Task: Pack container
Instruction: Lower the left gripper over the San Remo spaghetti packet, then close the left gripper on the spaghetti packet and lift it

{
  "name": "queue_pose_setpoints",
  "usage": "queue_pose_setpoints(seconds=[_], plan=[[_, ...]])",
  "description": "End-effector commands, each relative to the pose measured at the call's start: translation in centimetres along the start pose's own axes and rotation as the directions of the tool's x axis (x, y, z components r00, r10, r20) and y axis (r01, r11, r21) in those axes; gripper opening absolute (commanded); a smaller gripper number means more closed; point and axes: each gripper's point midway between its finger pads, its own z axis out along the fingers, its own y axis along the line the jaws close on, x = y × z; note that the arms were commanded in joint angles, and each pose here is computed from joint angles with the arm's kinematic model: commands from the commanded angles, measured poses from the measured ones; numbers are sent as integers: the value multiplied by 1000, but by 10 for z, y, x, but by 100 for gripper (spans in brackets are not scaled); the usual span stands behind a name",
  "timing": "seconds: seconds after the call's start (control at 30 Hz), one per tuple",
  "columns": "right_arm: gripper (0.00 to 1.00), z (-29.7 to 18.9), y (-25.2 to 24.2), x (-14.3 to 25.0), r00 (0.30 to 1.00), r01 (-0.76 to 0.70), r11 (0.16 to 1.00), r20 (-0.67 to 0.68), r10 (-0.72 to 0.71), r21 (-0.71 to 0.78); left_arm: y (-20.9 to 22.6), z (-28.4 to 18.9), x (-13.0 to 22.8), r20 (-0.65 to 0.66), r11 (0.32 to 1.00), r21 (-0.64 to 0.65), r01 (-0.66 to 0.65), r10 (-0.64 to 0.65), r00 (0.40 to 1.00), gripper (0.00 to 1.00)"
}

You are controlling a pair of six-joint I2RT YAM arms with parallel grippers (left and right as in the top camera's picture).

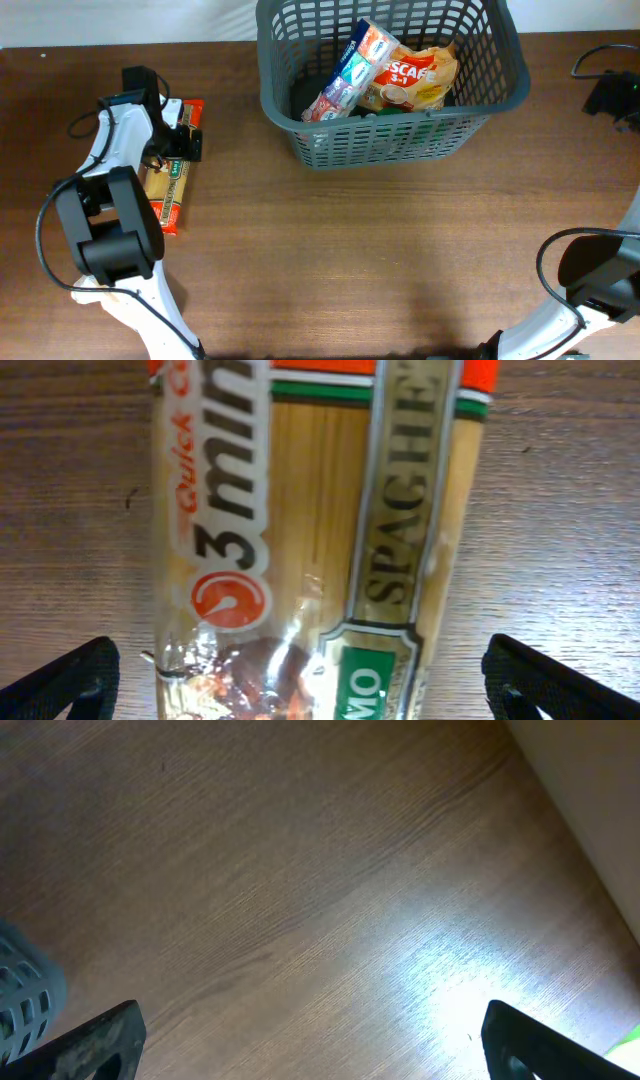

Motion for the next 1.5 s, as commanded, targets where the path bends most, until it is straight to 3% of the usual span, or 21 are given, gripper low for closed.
queue_pose_setpoints(seconds=[0.0, 1.0, 1.03, 1.07, 1.17, 1.37, 1.47], plan=[[99, 0, -1, 1, 1000, -13, 1000, -2, 13, 3, 7, 6, 4, -9, 998, 28, 56, -56, 998, 99], [99, 0, -1, 1, 1000, -13, 1000, -2, 13, 3, -2, 34, 17, -72, 994, 86, 61, -55, 996, 100], [99, 0, -1, 1, 1000, -13, 1000, -2, 13, 3, -2, 34, 17, -72, 994, 86, 61, -55, 996, 96], [99, 0, -1, 1, 1000, -13, 1000, -2, 13, 3, -2, 34, 17, -70, 994, 85, 61, -55, 996, 83], [99, 0, -1, 1, 1000, -13, 1000, -2, 13, 3, -2, 34, 16, -68, 994, 85, 61, -55, 996, 60], [99, 0, -1, 1, 1000, -13, 1000, -2, 13, 3, -3, 34, 16, -68, 994, 85, 65, -59, 996, 2], [99, 0, -1, 1, 1000, -13, 1000, -2, 13, 3, -2, 32, 14, -66, 993, 83, 88, -83, 994, 2]])
